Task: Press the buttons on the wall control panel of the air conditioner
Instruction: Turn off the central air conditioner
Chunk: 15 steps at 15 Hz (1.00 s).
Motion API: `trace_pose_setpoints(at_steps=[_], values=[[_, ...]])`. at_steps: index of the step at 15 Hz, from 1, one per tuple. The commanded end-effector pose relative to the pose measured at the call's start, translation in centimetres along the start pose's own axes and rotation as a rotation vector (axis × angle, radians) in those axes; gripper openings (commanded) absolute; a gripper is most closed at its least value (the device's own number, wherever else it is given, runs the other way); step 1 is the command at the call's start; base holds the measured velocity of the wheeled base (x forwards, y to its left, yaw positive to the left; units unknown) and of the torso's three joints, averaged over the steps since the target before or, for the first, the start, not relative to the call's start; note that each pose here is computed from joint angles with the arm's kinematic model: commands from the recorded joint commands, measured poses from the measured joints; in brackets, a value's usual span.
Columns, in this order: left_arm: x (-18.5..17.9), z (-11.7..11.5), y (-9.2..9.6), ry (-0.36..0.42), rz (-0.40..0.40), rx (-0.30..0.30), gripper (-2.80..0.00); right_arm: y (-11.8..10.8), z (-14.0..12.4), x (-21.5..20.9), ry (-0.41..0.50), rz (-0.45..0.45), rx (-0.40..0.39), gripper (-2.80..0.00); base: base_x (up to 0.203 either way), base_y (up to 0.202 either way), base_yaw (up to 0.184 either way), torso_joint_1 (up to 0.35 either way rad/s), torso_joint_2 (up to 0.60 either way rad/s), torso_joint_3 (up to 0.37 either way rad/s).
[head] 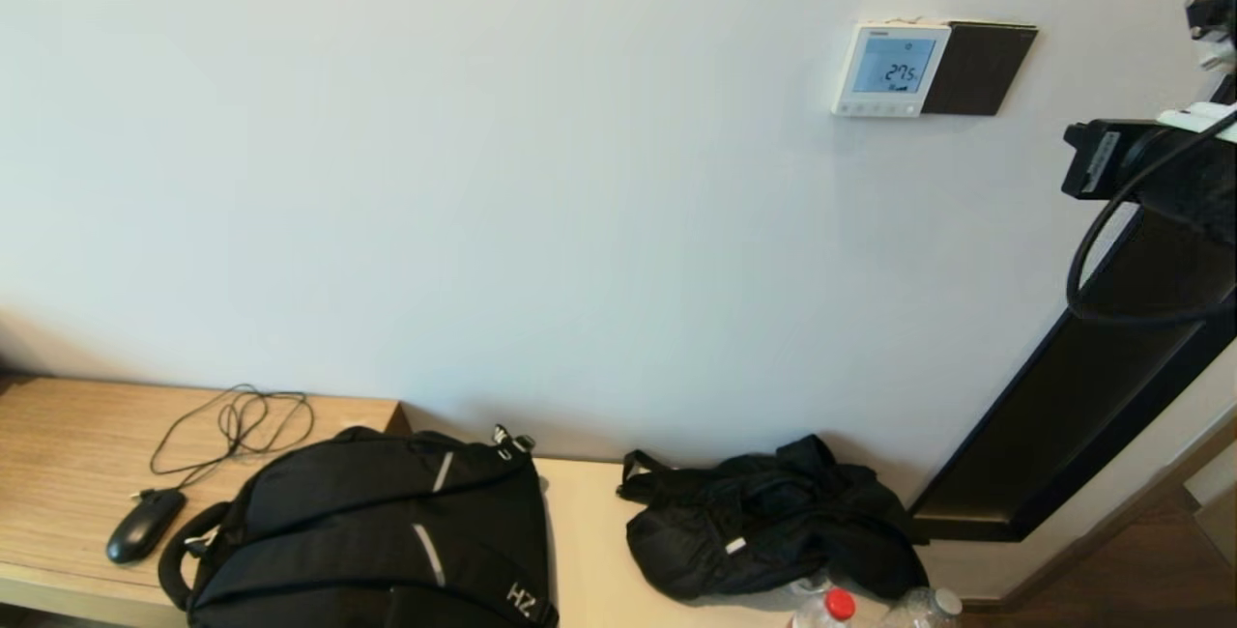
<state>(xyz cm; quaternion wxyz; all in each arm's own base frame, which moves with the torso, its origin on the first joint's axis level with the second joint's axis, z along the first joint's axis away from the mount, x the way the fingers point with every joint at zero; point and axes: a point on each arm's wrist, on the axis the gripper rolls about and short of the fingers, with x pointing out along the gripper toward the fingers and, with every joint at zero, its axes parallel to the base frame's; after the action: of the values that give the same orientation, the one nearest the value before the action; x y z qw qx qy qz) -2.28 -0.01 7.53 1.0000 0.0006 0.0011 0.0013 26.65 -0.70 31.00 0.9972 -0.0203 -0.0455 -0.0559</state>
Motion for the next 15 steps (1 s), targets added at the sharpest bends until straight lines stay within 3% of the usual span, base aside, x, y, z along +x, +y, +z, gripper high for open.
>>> trace_pose_setpoints(at_steps=[1, 8, 15], values=[[0.0, 0.0, 0.0, -0.001, 0.001, 0.0, -2.8, 1.0, -1.2, 3.0, 0.035, 0.003, -0.003, -2.8, 0.0, 0.0, 0.0, 0.0, 0.0, 0.0], [0.0, 0.0, 0.0, -0.001, 0.001, 0.0, -2.8, 4.6, -0.6, 7.9, -0.014, -0.012, 0.009, -2.8, 0.0, 0.0, 0.0, 0.0, 0.0, 0.0], [0.0, 0.0, 0.0, 0.0, 0.001, 0.0, -2.8, 6.2, -0.3, 9.3, -0.035, -0.011, 0.013, -2.8, 0.0, 0.0, 0.0, 0.0, 0.0, 0.0]])
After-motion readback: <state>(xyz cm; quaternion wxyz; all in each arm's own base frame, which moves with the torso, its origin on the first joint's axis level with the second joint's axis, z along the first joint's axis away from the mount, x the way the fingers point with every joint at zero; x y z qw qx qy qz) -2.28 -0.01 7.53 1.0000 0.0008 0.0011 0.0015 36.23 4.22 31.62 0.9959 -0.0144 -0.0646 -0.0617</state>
